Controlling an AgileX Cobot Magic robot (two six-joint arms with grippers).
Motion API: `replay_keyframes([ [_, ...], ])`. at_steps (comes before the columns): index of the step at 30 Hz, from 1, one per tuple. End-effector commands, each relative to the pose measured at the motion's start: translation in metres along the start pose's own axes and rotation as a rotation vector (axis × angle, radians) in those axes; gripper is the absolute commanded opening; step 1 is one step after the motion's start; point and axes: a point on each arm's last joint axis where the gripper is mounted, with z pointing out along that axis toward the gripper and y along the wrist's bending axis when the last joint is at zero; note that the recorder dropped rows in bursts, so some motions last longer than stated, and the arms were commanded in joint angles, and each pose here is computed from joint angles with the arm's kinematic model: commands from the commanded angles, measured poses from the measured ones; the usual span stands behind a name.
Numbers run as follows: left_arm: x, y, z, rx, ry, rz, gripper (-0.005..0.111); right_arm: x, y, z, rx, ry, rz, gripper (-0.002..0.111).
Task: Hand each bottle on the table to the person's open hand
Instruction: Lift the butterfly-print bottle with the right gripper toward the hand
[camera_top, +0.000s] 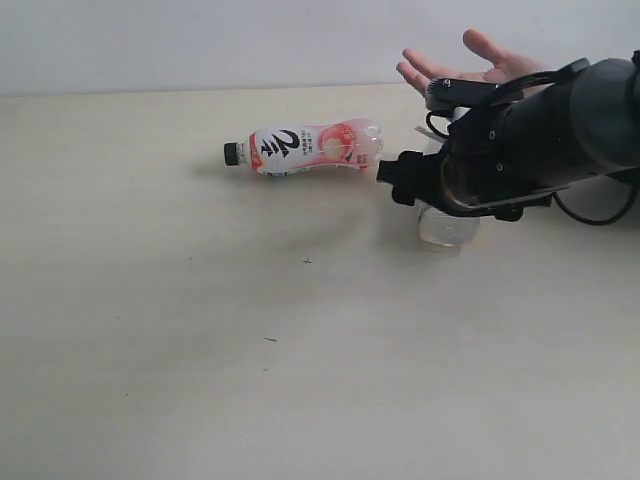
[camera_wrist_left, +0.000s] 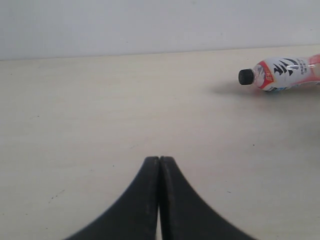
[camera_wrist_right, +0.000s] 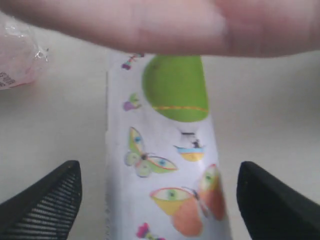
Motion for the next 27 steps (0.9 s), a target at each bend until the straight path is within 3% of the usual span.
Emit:
replay_keyframes([
  [1, 0.0, 0.0, 0.0, -0.002, -0.007, -0.002, 0.003, 0.0, 0.002, 0.008, 0.001, -0.049, -0.033, 0.08],
  [9, 0.001, 0.0, 0.0, -0.002, -0.005, -0.002, 0.003, 0.006, 0.003, 0.022, 0.019, -0.062, -0.117, 0.079],
  [11, 0.001, 0.0, 0.0, -0.002, -0.005, -0.004, 0.003, 0.006, 0.003, 0.022, 0.018, -0.067, -0.125, 0.071],
  [17, 0.001, 0.0, 0.0, -0.002, -0.005, -0.004, 0.003, 0.007, 0.001, 0.017, 0.034, -0.026, -0.039, 0.0],
  [27, 0.001, 0.0, 0.0, -0.002, -0.005, -0.002, 0.003, -0.018, 0.005, -0.035, -0.097, 0.029, -0.143, 0.0],
])
